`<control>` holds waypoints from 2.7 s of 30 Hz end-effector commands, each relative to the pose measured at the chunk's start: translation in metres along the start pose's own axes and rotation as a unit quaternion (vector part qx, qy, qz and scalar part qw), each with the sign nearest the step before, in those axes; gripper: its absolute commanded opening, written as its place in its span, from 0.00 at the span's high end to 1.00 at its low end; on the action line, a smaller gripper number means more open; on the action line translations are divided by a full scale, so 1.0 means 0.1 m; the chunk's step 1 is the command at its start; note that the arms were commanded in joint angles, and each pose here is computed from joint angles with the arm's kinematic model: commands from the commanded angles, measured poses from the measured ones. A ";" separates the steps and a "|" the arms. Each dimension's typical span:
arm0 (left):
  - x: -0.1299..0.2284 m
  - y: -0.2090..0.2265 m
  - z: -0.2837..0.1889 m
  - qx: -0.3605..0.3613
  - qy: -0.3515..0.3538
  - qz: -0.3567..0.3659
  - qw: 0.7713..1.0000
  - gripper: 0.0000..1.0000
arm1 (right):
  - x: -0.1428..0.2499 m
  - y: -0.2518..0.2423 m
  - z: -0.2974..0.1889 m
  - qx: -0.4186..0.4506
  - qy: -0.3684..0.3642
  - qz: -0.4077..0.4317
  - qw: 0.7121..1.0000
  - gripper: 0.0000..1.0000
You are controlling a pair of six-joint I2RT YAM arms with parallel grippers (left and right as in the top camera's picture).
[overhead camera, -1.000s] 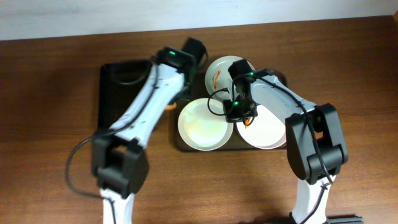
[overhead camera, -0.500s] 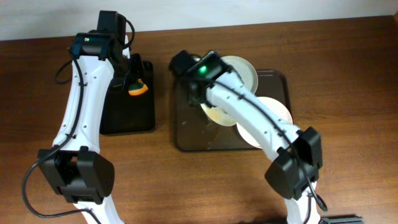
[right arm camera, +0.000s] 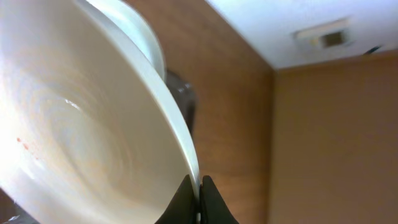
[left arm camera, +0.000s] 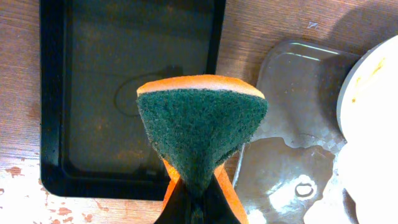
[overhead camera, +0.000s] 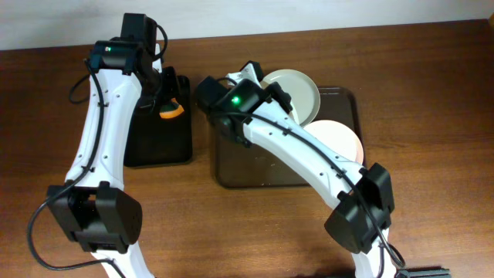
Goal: Clean dirty plates on tray and stack at the side
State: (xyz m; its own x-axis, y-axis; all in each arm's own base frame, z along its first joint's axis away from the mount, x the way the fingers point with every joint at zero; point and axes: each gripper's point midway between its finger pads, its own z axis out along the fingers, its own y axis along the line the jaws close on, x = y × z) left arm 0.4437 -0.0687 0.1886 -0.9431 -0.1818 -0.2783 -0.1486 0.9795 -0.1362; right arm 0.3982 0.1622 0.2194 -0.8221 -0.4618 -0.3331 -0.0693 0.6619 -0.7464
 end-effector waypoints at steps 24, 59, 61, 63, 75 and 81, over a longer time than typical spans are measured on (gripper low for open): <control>-0.01 0.00 -0.01 0.005 -0.001 0.010 1.000 1.00 | 3.18 -1.53 3.25 -0.203 0.329 0.609 0.692 0.96; 0.56 -0.78 0.20 0.025 0.070 0.123 0.990 1.00 | 0.48 0.30 1.92 -0.446 0.121 0.335 0.821 0.28; 0.57 -0.82 0.20 0.027 0.068 0.127 0.989 1.00 | 0.43 0.46 2.04 -0.440 0.116 0.328 0.828 0.29; 0.61 -0.88 0.20 0.029 0.069 0.135 0.988 1.00 | 0.34 0.80 2.19 -0.437 0.104 0.312 0.837 0.39; 0.59 -0.93 0.27 0.030 0.068 0.138 0.988 1.00 | 0.36 1.33 1.94 -0.404 0.119 0.233 0.876 0.91; 0.67 -0.89 0.53 0.016 0.102 0.137 0.985 1.00 | 0.47 1.11 1.59 -0.409 0.192 0.237 0.860 0.87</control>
State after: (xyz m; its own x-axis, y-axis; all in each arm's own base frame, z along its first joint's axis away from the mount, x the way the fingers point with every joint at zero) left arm 0.4097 -0.1697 0.1502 -0.9832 0.0921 -0.1574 0.1112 0.9868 -0.1173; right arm 0.4417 0.1149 0.0181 -0.9854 0.0652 -0.1571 0.0470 0.9921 0.1167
